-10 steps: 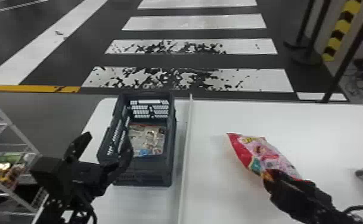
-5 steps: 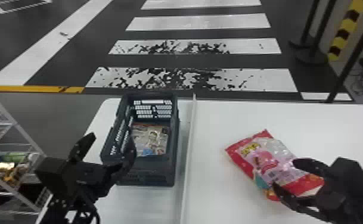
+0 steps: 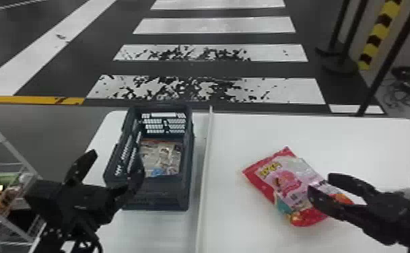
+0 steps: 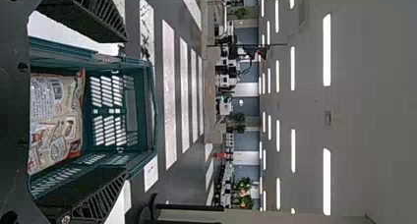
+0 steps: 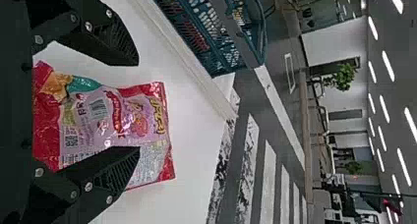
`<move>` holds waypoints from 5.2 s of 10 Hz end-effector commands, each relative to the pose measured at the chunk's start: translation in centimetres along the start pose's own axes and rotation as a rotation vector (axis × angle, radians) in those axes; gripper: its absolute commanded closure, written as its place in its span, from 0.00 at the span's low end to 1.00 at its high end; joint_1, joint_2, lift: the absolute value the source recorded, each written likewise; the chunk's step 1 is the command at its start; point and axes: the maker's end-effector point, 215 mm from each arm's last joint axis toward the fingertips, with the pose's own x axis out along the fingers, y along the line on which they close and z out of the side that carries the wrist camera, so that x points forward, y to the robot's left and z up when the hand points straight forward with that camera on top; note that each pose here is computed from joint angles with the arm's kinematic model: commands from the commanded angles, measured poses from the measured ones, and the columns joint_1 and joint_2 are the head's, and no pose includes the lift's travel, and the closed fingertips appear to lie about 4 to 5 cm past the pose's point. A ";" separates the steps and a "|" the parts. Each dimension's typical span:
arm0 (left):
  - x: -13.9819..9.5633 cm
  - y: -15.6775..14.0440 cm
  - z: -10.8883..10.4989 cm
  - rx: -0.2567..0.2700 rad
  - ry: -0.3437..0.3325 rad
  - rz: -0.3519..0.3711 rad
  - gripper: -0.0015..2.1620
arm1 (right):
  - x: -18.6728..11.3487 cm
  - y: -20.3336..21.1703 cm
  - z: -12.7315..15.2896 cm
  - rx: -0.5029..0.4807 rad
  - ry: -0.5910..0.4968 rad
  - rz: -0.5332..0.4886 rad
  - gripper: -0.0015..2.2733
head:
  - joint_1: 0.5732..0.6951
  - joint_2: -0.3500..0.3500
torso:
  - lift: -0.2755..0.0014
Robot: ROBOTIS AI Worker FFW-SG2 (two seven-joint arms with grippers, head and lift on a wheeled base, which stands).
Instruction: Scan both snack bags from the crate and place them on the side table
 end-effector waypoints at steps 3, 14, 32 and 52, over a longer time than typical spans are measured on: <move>0.0 0.0 -0.1 0.000 0.002 0.000 0.03 | 1.6 0.6 -0.1 0.025 -0.013 0.045 0.97 | 1.00 0.63 | 0.64; 0.1 0.0 0.0 0.002 0.000 -0.001 0.03 | 13.4 1.2 -2.8 -0.141 0.127 0.205 0.99 | 1.00 0.76 | 0.64; 0.1 -0.6 -0.2 -0.006 0.004 -0.008 0.03 | 9.8 -12.0 -4.0 -0.150 0.088 -0.062 0.99 | 1.00 0.55 | 0.64; 0.3 -0.4 -0.7 -0.003 0.015 -0.006 0.04 | 2.4 -11.2 -7.1 -0.031 0.064 -0.162 0.99 | 1.00 0.45 | 0.64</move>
